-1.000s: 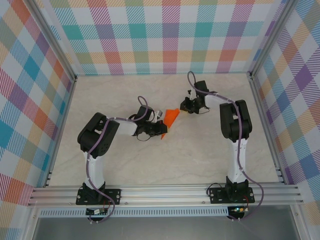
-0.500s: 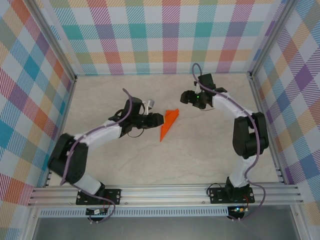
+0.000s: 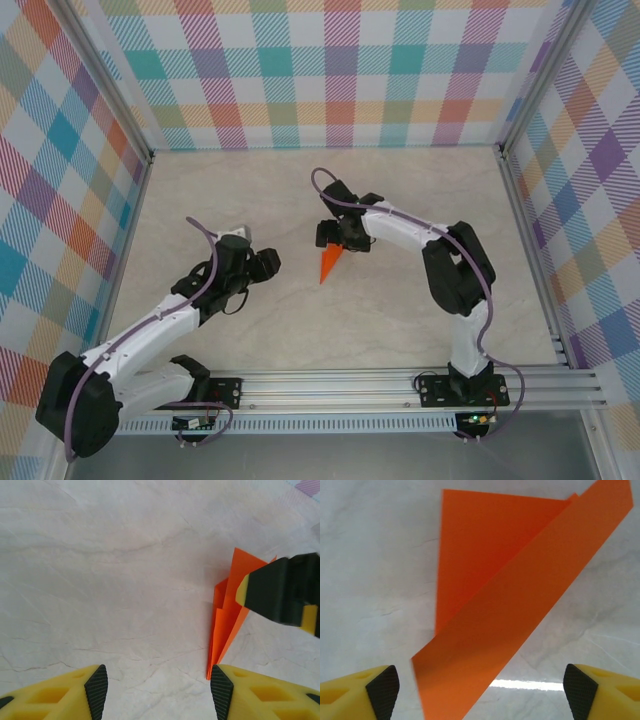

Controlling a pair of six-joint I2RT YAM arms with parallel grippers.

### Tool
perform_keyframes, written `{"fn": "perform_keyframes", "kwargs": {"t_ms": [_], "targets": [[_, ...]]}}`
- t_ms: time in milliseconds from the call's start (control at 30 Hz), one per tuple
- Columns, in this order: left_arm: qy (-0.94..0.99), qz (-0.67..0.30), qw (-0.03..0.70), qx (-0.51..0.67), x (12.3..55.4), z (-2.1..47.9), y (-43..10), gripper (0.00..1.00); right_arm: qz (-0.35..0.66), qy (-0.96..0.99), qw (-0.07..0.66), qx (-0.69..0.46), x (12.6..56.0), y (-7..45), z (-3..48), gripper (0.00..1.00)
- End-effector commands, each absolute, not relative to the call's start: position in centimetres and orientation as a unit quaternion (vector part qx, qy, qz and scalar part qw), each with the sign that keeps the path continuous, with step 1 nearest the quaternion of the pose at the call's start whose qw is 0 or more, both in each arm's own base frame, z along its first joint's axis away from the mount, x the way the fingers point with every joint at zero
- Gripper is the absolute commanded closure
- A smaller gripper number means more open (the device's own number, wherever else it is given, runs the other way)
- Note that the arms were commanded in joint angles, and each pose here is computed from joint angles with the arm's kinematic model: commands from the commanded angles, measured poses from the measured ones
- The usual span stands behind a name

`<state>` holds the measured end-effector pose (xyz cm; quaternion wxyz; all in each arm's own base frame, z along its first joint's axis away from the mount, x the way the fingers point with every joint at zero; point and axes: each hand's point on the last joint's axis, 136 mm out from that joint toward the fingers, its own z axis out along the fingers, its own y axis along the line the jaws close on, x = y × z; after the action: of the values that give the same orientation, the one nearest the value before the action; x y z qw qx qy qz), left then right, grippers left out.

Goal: Fold a paper plane with a square sheet of paper (fold left side to right side)
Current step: Move the paper plane to the center of the table, then pick up the paper plane at the center of the table.

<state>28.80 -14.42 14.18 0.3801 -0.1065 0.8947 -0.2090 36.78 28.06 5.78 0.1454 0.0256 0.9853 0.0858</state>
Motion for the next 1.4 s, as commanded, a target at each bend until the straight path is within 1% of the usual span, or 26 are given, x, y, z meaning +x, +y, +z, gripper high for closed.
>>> {"fn": "perform_keyframes", "kwargs": {"t_ms": [0, 167, 233, 267, 433, 500, 567, 633, 667, 733, 767, 867, 900, 967, 1067, 1100, 1233, 1300, 1367], "targets": [[0.889, -0.182, 0.403, -0.12, 29.0, 14.9, -12.8, 0.41, 0.056, 0.988, 0.137, 0.039, 36.5, 27.8, 5.8, 0.25], [0.888, -0.181, 0.405, -0.122, 29.0, 14.9, -12.7, 0.4, 0.089, 0.986, 0.14, 0.034, 35.5, 28.2, 6.9, 0.66], [0.888, -0.179, 0.405, -0.122, 29.0, 15.0, -12.6, 0.4, 0.11, 0.983, 0.144, 0.021, 35.1, 28.8, 7.7, 0.88], [0.888, -0.177, 0.406, -0.122, 28.9, 15.0, -12.6, 0.4, 0.137, 0.98, 0.147, 0.009, 34.8, 29.5, 8.6, 1.0], [0.887, -0.17, 0.412, -0.123, 28.9, 15.6, -12.2, 0.4, 0.231, 0.955, 0.176, -0.051, 32.5, 30.7, 12.5, 1.0], [0.886, -0.168, 0.415, -0.125, 28.8, 15.7, -12.0, 0.39, 0.26, 0.946, 0.181, -0.07, 31.3, 30.5, 13.0, 1.0], [0.884, -0.167, 0.418, -0.126, 28.8, 16.0, -11.9, 0.39, 0.294, 0.94, 0.16, -0.074, 30.1, 29.9, 12.0, 1.0], [0.884, -0.168, 0.418, -0.126, 28.7, 16.1, -11.8, 0.39, 0.313, 0.939, 0.131, -0.063, 29.2, 29.1, 9.7, 1.0], [0.883, -0.168, 0.42, -0.126, 28.7, 16.2, -11.8, 0.39, 0.318, 0.939, 0.118, -0.061, 28.7, 28.8, 8.4, 0.99], [0.882, -0.168, 0.421, -0.127, 28.6, 16.5, -11.7, 0.39, 0.293, 0.949, 0.103, -0.053, 28.2, 27.4, 5.9, 0.94], [0.88, -0.17, 0.425, -0.127, 28.6, 16.9, -11.7, 0.39, 0.275, 0.955, 0.101, -0.046, 28.2, 26.3, 5.0, 0.89], [0.883, -0.166, 0.421, -0.125, 28.0, 17.3, -11.4, 0.37, 0.231, 0.965, 0.118, -0.029, 28.7, 23.2, 5.0, 0.71], [0.882, -0.167, 0.423, -0.125, 28.0, 17.5, -11.3, 0.35, 0.207, 0.97, 0.127, -0.032, 28.9, 22.3, 5.7, 0.62], [0.878, -0.168, 0.429, -0.126, 27.9, 18.1, -11.1, 0.3, 0.156, 0.977, 0.139, -0.036, 28.8, 20.6, 7.7, 0.47], [0.874, -0.17, 0.437, -0.127, 27.8, 18.7, -11.0, 0.2, 0.105, 0.983, 0.143, -0.046, 27.5, 19.2, 9.9, 0.4], [0.873, -0.171, 0.439, -0.127, 27.8, 18.8, -11.0, 0.16, 0.102, 0.984, 0.14, -0.05, 27.0, 19.3, 10.2, 0.4], [0.874, -0.17, 0.437, -0.124, 27.8, 18.4, -11.0, 0.03, 0.147, 0.982, 0.111, -0.035, 24.6, 21.0, 9.7, 0.31], [0.875, -0.171, 0.437, -0.123, 27.9, 18.3, -11.2, 0.0, 0.172, 0.98, 0.1, -0.021, 24.0, 21.9, 9.0, 0.27], [0.875, -0.173, 0.435, -0.119, 28.0, 18.2, -11.4, 0.0, 0.189, 0.978, 0.091, -0.019, 23.7, 23.1, 8.6, 0.23]]}}
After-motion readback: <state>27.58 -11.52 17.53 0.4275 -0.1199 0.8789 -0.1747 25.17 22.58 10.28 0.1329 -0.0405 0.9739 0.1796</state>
